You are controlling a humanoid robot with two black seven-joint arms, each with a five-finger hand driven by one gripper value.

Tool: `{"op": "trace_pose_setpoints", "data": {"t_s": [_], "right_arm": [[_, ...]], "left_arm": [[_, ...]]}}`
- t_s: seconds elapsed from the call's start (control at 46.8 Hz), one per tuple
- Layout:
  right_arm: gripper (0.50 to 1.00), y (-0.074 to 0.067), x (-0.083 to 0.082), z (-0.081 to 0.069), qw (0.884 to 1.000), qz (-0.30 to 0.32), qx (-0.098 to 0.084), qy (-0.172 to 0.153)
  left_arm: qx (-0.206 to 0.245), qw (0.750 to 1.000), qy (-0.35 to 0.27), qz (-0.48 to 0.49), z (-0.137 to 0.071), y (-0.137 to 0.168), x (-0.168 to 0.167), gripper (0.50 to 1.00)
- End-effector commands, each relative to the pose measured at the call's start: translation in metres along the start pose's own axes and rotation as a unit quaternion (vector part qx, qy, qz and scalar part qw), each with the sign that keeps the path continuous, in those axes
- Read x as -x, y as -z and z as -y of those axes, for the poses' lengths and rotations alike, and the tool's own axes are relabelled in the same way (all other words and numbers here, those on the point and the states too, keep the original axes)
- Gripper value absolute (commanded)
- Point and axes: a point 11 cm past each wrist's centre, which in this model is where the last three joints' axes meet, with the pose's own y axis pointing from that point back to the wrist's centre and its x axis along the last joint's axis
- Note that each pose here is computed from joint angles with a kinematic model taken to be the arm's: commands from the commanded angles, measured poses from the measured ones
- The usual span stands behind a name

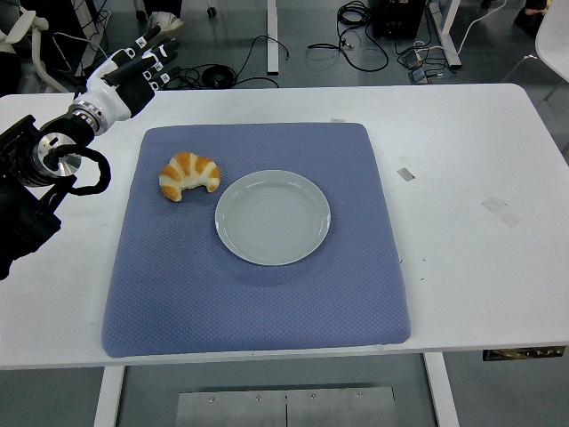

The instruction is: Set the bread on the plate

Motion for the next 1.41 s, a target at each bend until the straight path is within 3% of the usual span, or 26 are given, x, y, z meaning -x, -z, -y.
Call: {"op": "trace_pose_setpoints", "data": {"t_s": [0.0,0.748,1.068,1.389], "right_arm": [[1.000,0.001,0.000,0.000,1.000,0.001,-0.001,0.000],[1.000,0.000,0.000,0.000,1.000,0.000,0.000,0.000],[1.000,0.000,0.000,0.000,1.000,0.001,0.000,0.000],[1.000,0.001,0.000,0.000,1.000,0.000,-0.001,0.000]], "left_arm": [[0.000,1.000,0.001,0.002,0.000,-0.001,0.001,0.983],[-0.023,0.999,0.003,0.026,-0.001,0.008,0.001,0.983],[-0.004,0.999,0.014,0.030,0.006,-0.008,0.014,0.983],[-0.009,0.999,0.014,0.040,0.002,-0.005,0.008,0.983]]}}
